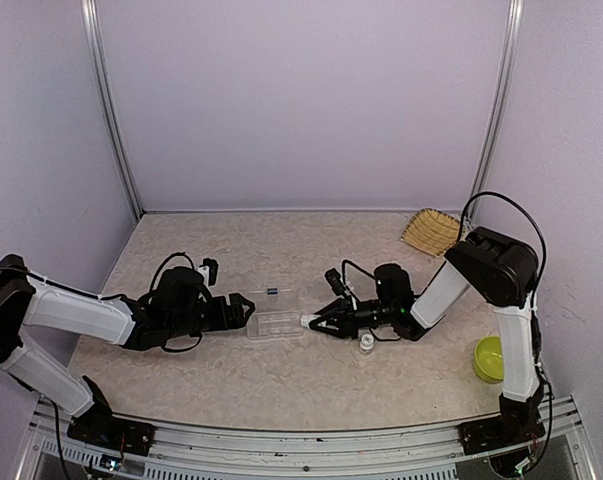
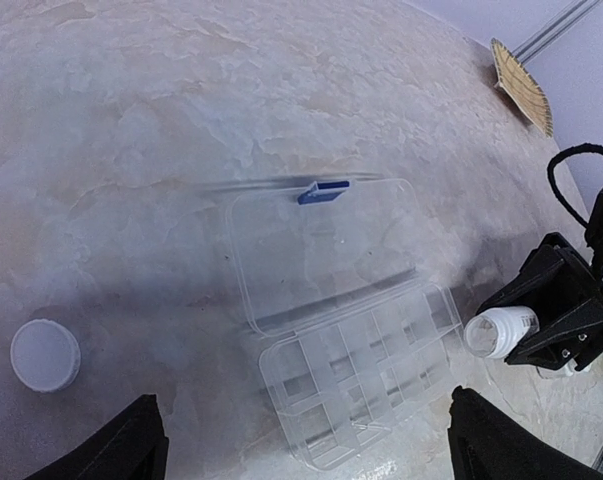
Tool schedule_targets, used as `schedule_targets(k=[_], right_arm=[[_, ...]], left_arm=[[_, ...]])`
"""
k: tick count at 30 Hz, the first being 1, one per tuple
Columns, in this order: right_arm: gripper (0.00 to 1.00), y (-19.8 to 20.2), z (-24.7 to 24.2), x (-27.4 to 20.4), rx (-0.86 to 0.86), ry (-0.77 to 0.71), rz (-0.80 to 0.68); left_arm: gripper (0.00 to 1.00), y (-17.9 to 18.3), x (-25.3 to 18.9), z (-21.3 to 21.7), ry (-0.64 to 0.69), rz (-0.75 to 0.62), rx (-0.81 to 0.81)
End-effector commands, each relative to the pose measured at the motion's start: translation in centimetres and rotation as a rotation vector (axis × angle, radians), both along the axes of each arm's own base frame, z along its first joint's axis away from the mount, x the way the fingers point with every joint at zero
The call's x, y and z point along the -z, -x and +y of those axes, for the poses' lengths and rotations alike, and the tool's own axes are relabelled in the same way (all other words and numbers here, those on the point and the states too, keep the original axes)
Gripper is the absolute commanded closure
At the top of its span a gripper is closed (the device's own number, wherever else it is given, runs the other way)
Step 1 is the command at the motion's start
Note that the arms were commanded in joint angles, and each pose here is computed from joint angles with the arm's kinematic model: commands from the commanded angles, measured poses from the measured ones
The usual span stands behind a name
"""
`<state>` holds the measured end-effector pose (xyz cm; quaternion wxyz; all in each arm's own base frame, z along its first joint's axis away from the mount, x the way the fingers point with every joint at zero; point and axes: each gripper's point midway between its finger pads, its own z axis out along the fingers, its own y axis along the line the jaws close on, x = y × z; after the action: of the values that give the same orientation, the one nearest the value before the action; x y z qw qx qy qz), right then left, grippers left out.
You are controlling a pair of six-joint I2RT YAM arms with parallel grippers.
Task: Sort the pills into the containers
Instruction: Pour the pill into the compartment of the pill container.
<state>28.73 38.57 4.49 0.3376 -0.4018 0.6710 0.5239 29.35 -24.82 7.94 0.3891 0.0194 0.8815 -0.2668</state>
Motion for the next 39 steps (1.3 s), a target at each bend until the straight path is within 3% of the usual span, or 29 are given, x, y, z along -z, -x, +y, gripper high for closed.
schedule_targets(k=[1,39], right_arm=[[0.85,-0.03,0.33,-0.02,0.002,0.043,-0.014],[0.85,0.88,1.01,0.54,-0.021,0.203,-0.104]], left_arm=[[0.04,-0.02,-0.85,-0.32,0.028,-0.023,0.007],[0.04,0.1,-0.55,0.04,0.035,-0.02,0.003]])
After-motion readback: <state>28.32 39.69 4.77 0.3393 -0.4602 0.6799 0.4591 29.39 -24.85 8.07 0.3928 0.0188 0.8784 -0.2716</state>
